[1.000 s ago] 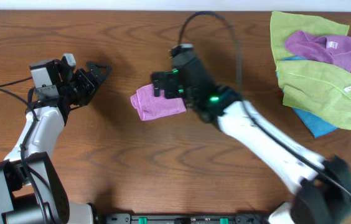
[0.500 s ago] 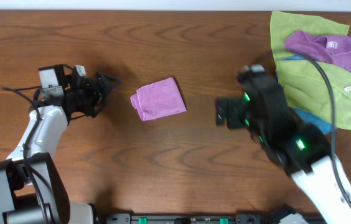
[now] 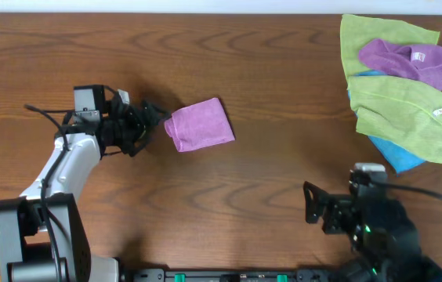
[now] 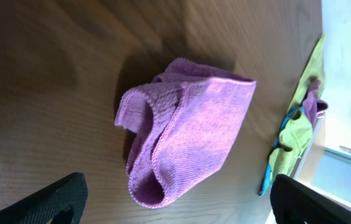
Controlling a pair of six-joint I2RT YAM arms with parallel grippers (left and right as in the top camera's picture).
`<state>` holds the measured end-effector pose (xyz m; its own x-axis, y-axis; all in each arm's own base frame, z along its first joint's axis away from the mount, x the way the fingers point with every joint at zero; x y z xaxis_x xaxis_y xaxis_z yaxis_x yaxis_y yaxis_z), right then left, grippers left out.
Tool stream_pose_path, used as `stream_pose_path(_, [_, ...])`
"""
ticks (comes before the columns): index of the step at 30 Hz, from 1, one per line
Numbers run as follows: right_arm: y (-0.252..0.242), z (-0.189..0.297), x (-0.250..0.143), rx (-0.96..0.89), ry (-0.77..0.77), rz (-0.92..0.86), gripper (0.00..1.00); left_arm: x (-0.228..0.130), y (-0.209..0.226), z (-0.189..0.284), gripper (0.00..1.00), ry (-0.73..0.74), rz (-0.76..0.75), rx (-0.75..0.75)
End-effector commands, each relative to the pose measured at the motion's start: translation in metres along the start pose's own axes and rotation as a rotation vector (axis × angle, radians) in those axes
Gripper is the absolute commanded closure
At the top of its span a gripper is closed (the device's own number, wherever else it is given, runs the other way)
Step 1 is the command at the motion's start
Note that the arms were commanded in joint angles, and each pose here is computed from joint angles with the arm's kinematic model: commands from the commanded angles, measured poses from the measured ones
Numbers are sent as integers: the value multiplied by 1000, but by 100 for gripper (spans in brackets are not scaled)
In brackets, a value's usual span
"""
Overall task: Fold the cloth
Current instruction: 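Retract the right arm and reach the left gripper to the folded towel, then grasp the folded towel with the left gripper and lift it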
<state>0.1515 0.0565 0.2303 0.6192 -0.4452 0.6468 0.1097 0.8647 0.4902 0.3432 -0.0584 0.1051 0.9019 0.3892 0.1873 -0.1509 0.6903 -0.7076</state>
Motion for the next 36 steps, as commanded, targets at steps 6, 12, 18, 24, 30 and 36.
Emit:
stream_pose_path(6, [2, 1, -5, 34, 27, -30, 1, -31, 23, -12, 5, 39, 98, 36])
stream_pose_path(12, [2, 1, -7, 38, 39, -29, 1, -44, 30, -21, 5, 29, 143, -7])
stream_pose_path(18, [2, 1, -7, 38, 39, -29, 1, -50, 18, -35, 5, 21, 96, -14])
stream_pose_path(24, [2, 1, -7, 38, 39, -29, 1, -51, 9, -46, 5, -10, 66, 24])
stream_pose_path(30, [2, 1, -7, 38, 39, -29, 1, -55, 11, -57, 5, 3, 81, 37])
stream_pose_path(36, [2, 1, -7, 38, 39, -29, 1, -55, 12, -70, 5, 14, 81, 6])
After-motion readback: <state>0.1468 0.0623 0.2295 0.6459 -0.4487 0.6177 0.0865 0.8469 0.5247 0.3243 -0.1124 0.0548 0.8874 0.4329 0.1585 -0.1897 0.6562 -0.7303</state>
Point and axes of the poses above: each gripper's point midway between its finger pads, its own z axis back along the fingers, its own y axis along the line the jaws close on, x = y × z, the point moved 4 cm from there along z, back along the fingers, and after that the axes turned 15 degrees about -z, right-handed, at the moved point
